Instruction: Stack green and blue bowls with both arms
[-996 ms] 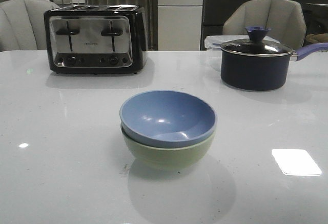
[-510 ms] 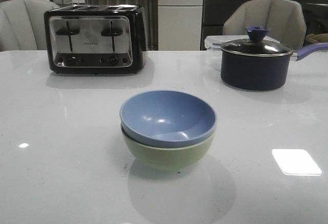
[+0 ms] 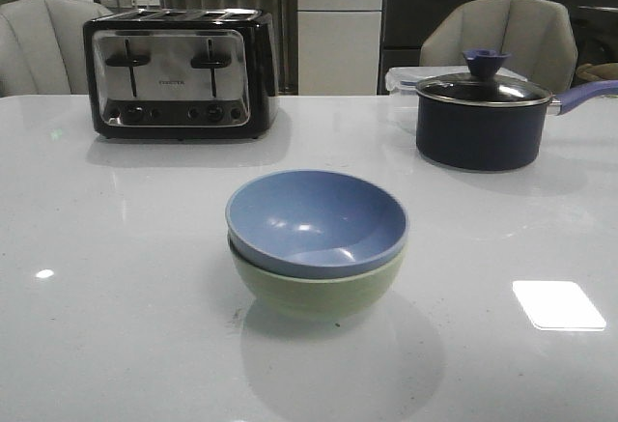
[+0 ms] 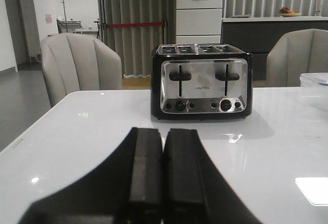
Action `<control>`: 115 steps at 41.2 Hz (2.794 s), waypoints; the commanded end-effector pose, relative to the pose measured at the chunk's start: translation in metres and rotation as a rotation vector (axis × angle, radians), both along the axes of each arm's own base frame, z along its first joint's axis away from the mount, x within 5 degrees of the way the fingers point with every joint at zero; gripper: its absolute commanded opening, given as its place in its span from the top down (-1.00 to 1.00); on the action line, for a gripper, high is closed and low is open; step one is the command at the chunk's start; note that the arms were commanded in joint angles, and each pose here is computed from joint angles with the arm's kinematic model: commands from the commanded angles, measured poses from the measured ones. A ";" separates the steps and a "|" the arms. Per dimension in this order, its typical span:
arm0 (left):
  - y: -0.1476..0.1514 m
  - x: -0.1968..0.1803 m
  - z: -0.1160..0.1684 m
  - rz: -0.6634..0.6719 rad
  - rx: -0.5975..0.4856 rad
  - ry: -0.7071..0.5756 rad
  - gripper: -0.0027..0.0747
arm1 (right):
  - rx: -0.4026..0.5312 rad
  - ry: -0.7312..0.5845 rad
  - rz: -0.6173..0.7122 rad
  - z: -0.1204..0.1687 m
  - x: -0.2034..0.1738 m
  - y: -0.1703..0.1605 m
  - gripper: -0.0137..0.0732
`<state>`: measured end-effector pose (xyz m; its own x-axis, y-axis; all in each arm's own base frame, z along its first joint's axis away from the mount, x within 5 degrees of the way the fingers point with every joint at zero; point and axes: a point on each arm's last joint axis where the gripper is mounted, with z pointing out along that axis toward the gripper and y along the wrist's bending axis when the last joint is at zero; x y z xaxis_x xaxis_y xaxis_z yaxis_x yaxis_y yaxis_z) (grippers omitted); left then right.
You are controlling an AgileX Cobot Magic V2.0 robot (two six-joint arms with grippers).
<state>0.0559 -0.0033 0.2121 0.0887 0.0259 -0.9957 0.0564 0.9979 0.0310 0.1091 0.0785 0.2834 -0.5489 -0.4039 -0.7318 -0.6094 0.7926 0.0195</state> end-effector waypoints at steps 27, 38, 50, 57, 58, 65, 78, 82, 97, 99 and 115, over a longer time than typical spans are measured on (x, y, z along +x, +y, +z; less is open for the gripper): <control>0.000 -0.003 0.007 0.001 -0.009 -0.102 0.69 | 0.240 -0.594 -0.402 -0.032 -0.036 -0.061 0.55; 0.000 -0.003 0.007 0.001 -0.009 -0.102 0.69 | 0.255 -0.806 -0.563 -0.069 -0.054 -0.075 0.55; 0.000 -0.003 0.007 0.001 -0.009 -0.102 0.69 | 0.244 -0.788 -0.575 -0.080 -0.054 -0.076 0.55; 0.000 -0.003 0.007 0.001 -0.009 -0.102 0.69 | 0.251 -0.808 -0.575 -0.078 -0.054 -0.076 0.55; 0.000 -0.003 0.007 0.001 -0.009 -0.102 0.69 | 0.254 -0.809 -0.577 -0.078 -0.054 -0.076 0.55; 0.000 -0.003 0.007 0.001 -0.009 -0.102 0.69 | 0.313 -0.856 -0.585 -0.072 -0.055 -0.076 0.55; 0.000 -0.003 0.007 0.001 -0.009 -0.102 0.69 | 0.279 -0.871 -0.634 -0.072 -0.055 -0.079 0.55; 0.000 -0.003 0.007 0.001 -0.009 -0.102 0.69 | 0.283 -0.869 -0.626 -0.072 -0.055 -0.079 0.55; 0.000 -0.003 0.007 0.001 -0.009 -0.102 0.69 | 0.266 -0.877 -0.613 -0.072 -0.055 -0.078 0.55; 0.000 -0.003 0.007 0.001 -0.009 -0.102 0.69 | 0.270 -0.876 -0.615 -0.072 -0.055 -0.078 0.55; 0.000 -0.003 0.007 0.001 -0.009 -0.102 0.69 | 0.272 -0.875 -0.616 -0.072 -0.055 -0.078 0.55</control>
<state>0.0559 -0.0033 0.2121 0.0884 0.0200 -0.9959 0.0565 0.9981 0.0250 0.0567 -0.0002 0.2009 0.0327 0.0084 -0.9994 0.0035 1.0000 0.0085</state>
